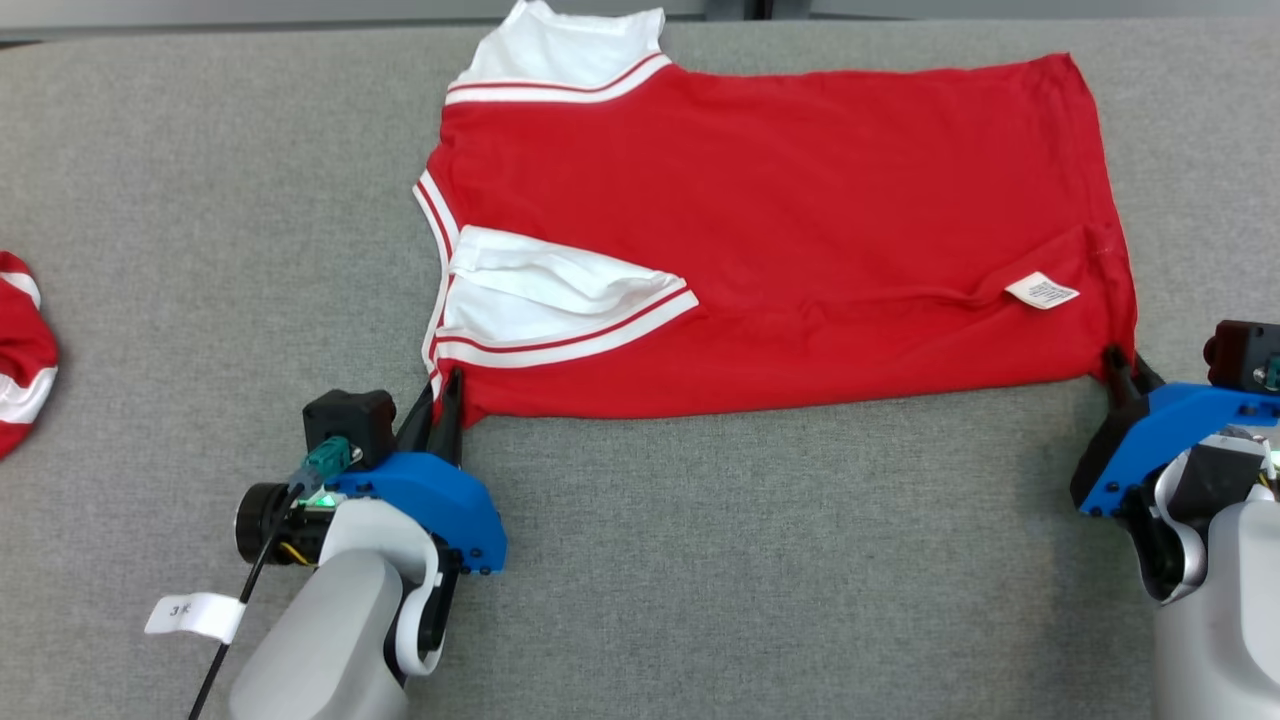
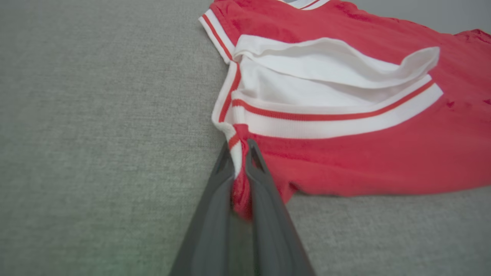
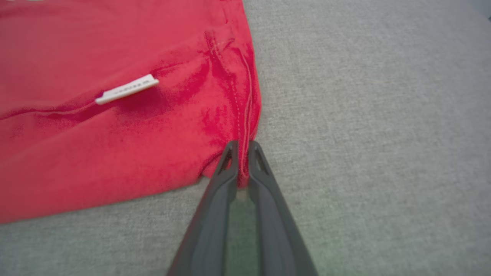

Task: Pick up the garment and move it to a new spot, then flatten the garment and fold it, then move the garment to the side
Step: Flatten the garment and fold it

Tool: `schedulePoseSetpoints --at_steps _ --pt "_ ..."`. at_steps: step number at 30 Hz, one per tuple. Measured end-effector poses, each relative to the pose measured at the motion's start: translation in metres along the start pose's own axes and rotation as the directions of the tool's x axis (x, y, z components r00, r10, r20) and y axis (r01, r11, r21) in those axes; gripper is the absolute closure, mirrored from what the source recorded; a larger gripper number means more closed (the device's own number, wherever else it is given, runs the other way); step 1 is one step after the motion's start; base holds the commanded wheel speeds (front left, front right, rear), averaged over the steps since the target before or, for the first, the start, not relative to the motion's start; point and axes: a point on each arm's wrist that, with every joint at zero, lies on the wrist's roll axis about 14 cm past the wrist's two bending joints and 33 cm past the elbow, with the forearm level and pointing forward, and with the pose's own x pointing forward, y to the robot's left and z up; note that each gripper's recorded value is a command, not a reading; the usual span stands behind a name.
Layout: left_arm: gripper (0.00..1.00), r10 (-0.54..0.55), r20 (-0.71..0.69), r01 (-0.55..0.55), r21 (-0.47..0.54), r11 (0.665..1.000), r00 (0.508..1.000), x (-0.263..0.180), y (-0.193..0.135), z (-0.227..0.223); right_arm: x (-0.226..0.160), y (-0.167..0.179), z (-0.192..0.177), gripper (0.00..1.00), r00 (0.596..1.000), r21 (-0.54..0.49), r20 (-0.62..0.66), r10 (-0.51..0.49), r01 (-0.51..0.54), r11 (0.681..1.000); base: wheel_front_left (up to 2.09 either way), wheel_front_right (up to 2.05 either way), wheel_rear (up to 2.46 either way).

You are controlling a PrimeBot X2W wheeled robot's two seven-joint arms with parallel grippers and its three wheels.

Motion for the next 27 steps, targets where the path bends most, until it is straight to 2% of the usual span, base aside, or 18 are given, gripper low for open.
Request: schedulePoseSetpoints --at_steps 7,12,18,24,25,26,27 --pt "1.00 0.012 0.069 -0.009 -0.049 0.999 0.998 -0.026 -0.001 0.011 -0.027 -0.004 0.012 1.00 0.995 0.059 0.097 0.013 -0.019 0.998 0.00 0.00 0.00" --pt "1.00 0.026 0.084 -0.020 -0.076 0.997 0.996 -0.057 -0.001 0.012 -0.056 -0.011 0.007 1.00 0.992 0.096 0.123 0.014 -0.026 0.995 0.00 0.00 0.00" --pt "1.00 0.029 0.024 -0.027 -0.061 0.998 0.999 -0.095 -0.008 -0.006 -0.081 -0.022 -0.014 1.00 0.997 0.129 0.081 0.006 -0.016 0.992 0.00 0.00 0.00" --pt "1.00 0.030 -0.059 -0.036 -0.100 0.994 0.998 -0.132 -0.020 -0.029 -0.101 -0.031 -0.043 1.00 1.000 0.158 -0.001 0.005 -0.005 0.987 0.00 0.00 0.00" --pt "0.97 0.028 -0.071 -0.035 -0.102 0.994 0.997 -0.135 -0.021 -0.033 -0.103 -0.031 -0.047 0.95 1.000 0.157 -0.016 0.008 -0.005 0.988 0.00 0.00 0.00" --pt "0.64 0.026 -0.080 -0.034 -0.100 0.994 0.996 -0.137 -0.022 -0.035 -0.104 -0.030 -0.052 0.63 0.999 0.158 -0.034 0.012 -0.006 0.987 0.00 0.00 0.00" --pt "0.00 0.027 -0.084 -0.035 -0.095 0.995 0.996 -0.138 -0.020 -0.036 -0.106 -0.031 -0.057 0.00 0.998 0.162 -0.053 0.014 -0.006 0.987 0.00 0.00 0.00"
